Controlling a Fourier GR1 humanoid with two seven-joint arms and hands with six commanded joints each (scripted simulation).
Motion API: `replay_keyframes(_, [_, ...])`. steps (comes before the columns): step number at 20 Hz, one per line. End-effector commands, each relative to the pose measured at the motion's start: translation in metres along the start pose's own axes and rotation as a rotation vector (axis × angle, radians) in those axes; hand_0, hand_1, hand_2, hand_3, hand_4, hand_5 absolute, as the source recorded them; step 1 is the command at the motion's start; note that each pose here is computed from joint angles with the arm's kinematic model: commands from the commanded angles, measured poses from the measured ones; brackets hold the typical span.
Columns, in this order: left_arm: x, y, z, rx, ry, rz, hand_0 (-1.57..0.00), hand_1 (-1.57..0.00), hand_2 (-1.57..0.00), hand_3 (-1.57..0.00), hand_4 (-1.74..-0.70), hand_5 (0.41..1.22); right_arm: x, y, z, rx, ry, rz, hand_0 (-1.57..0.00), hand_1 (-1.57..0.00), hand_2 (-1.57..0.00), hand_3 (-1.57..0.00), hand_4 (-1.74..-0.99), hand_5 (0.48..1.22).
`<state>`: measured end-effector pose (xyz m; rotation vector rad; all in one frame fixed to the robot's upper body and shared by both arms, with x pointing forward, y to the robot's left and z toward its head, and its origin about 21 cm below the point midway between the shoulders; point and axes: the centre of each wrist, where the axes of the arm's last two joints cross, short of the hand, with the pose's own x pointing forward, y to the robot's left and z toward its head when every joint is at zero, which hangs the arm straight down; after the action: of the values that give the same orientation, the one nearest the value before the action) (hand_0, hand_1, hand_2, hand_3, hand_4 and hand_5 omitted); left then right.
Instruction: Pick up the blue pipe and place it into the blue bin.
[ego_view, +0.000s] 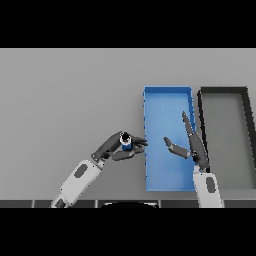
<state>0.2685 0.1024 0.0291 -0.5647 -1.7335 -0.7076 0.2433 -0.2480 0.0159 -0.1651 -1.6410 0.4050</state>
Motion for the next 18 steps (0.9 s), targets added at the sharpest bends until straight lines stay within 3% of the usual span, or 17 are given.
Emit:
replay_keyframes(1, [0.004,-0.001,-0.004,-0.006,0.006,0.003,-1.56,-1.56,-1.56,-1.56,-1.47,1.218,-0.001,-0.004,0.001,-0.007,0.002,0.003,0.0,0.0,0.0,0.0,-1.128,0.564])
replay_keyframes(10, [0.012,-0.004,-0.003,-0.053,0.023,0.005,-1.57,-1.57,-1.57,-1.57,-1.47,1.22,0.002,-0.012,-0.008,0.02,-0.023,0.045,0.0,0.0,0.0,0.0,-1.123,0.578])
replay_keyframes(15, [0.013,-0.001,-0.003,-0.05,0.011,-0.002,-1.57,-1.57,-1.57,-1.57,-1.47,1.221,0.003,-0.017,-0.009,0.037,-0.044,0.041,0.0,-0.01,0.0,0.0,-1.194,0.572])
replay_keyframes(18, [0.014,-0.001,-0.002,-0.051,0.015,-0.006,-1.57,-1.57,-1.57,-1.57,-1.47,1.221,0.021,-0.026,-0.012,0.091,-0.217,-0.092,0.0,-0.02,-0.03,0.0,-1.172,0.579])
